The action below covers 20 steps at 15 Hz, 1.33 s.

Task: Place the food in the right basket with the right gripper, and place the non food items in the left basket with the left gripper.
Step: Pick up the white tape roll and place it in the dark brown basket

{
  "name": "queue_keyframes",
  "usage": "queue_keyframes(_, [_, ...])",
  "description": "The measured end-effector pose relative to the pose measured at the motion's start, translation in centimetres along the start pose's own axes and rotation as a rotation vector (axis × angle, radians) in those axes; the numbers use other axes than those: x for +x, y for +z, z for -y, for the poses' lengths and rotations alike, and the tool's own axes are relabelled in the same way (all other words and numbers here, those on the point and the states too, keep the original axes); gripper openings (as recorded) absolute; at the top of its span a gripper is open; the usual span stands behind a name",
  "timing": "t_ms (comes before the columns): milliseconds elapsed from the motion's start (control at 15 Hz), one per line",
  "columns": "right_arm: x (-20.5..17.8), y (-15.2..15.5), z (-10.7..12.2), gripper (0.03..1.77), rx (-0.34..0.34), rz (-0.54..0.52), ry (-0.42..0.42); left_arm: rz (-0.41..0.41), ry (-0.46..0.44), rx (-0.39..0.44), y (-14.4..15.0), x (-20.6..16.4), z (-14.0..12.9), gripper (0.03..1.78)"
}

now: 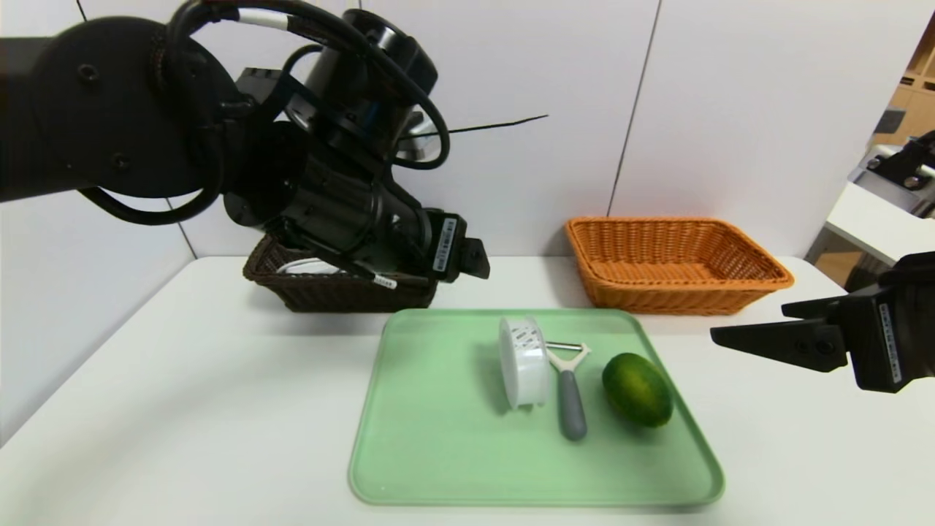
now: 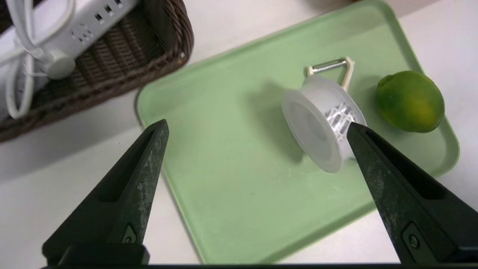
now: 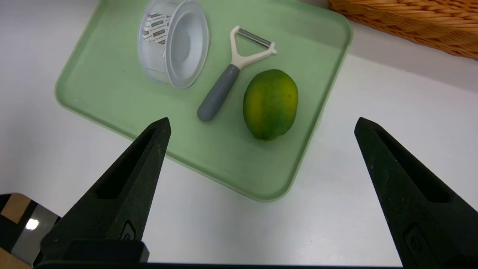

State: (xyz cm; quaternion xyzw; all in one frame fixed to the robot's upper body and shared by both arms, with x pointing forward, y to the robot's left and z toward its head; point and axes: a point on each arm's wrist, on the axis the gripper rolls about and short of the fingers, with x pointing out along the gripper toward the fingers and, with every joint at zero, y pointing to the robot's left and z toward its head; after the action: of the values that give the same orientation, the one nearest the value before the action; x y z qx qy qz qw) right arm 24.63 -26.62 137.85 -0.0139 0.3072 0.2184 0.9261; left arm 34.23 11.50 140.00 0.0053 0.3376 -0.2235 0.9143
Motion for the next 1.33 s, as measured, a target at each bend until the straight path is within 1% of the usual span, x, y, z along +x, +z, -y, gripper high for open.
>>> queue_keyframes(133, [-0.4,-0.1,0.1,1.70,0.002,0.012,-0.004,-0.041,-0.002,-0.038,-0.8,0.5,1.2,1.69])
queue_keyframes(200, [-0.8,-0.1,0.1,1.70,0.002,0.020,-0.005,-0.049,0.002,-0.047,-1.1,0.8,2.0,1.69])
queue_keyframes(400, [-2.0,-0.3,0.1,1.70,-0.002,0.050,-0.002,-0.062,0.034,-0.042,-2.2,1.9,4.1,1.69])
queue_keyframes(800, [-4.0,-1.3,-0.1,1.70,-0.007,0.094,0.014,-0.114,0.019,-0.042,-3.8,4.5,7.4,1.69])
queue_keyframes(1067, [-4.9,-1.6,-0.1,1.70,-0.011,0.122,0.019,-0.122,0.050,-0.040,-4.5,6.6,8.8,1.69])
queue_keyframes(1333, [-5.4,-1.8,-0.1,1.70,-0.012,0.137,0.019,-0.152,0.075,-0.037,-4.9,8.4,9.4,1.69])
